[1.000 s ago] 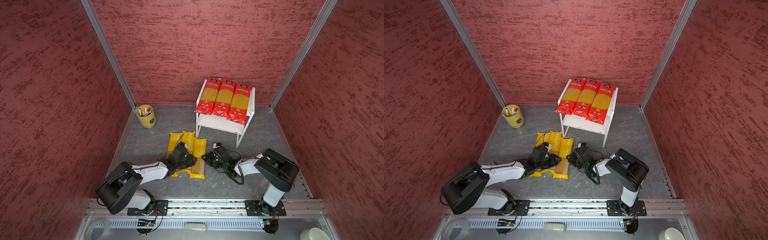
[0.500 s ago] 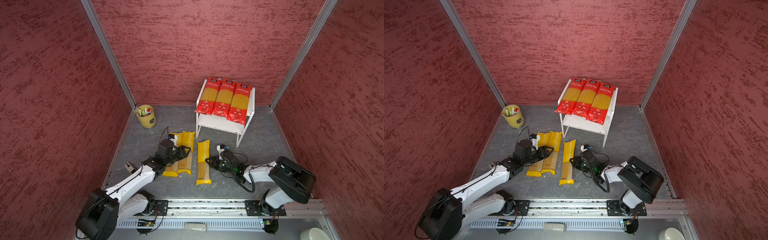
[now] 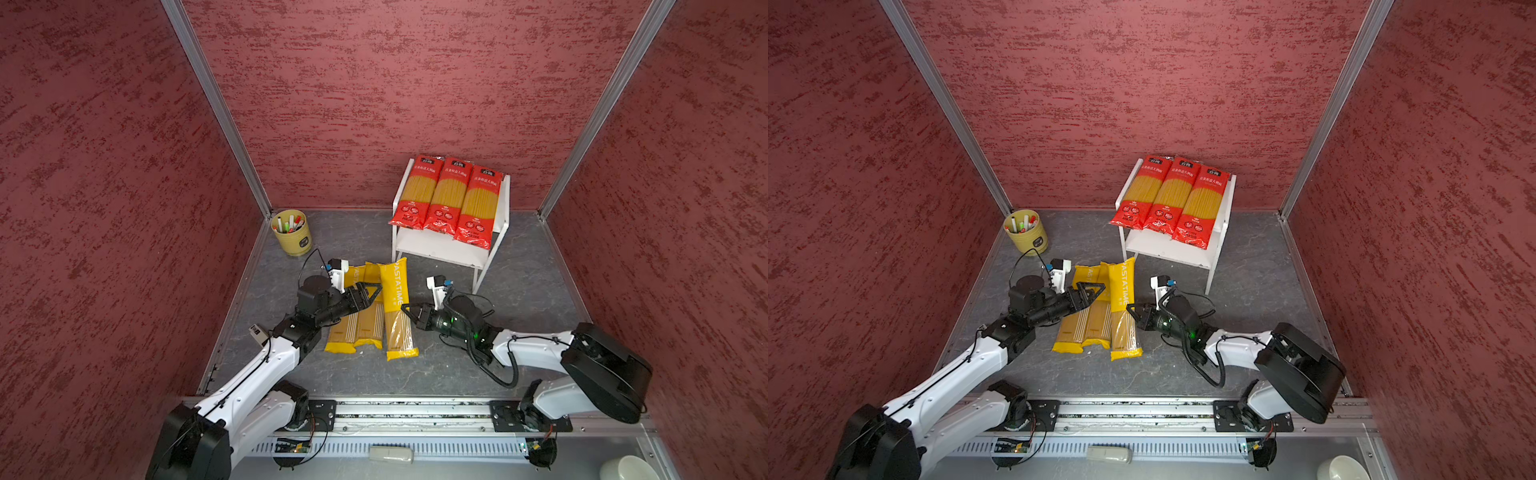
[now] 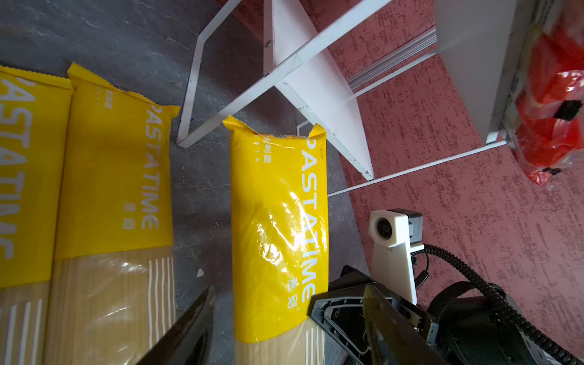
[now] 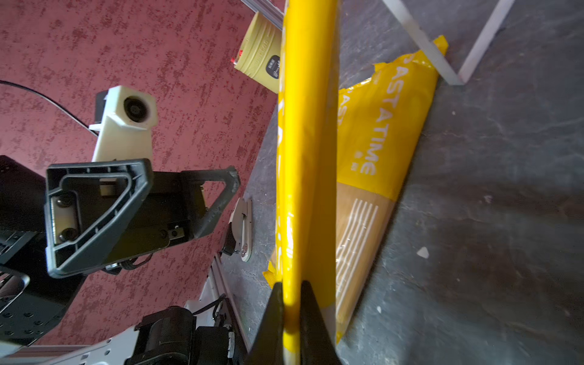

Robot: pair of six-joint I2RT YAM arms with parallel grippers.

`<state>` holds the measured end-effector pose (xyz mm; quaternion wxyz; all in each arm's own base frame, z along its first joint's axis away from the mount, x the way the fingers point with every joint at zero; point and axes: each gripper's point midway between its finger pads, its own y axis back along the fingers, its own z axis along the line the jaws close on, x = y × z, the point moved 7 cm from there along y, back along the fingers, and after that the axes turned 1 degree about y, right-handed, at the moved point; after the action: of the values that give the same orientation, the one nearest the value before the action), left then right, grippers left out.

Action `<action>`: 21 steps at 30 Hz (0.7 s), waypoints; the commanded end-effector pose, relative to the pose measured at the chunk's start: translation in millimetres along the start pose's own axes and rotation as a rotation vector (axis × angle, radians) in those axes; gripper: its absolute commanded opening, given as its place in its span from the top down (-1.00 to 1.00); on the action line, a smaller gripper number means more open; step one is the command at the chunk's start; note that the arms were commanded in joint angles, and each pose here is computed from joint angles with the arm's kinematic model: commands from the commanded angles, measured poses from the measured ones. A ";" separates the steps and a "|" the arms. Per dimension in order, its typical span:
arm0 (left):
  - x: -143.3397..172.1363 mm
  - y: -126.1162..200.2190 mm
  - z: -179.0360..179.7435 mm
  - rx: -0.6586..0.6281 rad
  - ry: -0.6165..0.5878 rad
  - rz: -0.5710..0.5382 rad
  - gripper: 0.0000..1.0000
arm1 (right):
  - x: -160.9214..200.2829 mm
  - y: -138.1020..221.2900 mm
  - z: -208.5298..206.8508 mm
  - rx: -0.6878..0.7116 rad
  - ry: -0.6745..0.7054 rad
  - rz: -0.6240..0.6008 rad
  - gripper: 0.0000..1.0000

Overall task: Arrange pasta packages on shelves
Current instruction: Pick up the pasta bag from the center of the table.

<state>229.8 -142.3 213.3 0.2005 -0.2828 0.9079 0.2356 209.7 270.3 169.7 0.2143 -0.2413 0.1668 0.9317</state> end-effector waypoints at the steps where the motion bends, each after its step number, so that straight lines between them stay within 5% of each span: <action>1: -8.9 5.3 -18.1 0.090 -0.060 -0.030 -0.54 | -38.7 7.3 67.6 -0.279 0.090 -0.165 1.00; 21: 0.3 -3.8 -32.8 0.120 -0.172 -0.057 -0.72 | -44.4 7.8 78.7 -0.383 0.147 -0.243 1.00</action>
<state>224.6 -163.7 228.9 0.2714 -0.2647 0.9024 0.2050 213.7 280.2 202.5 0.2323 -0.3038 0.0812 0.9204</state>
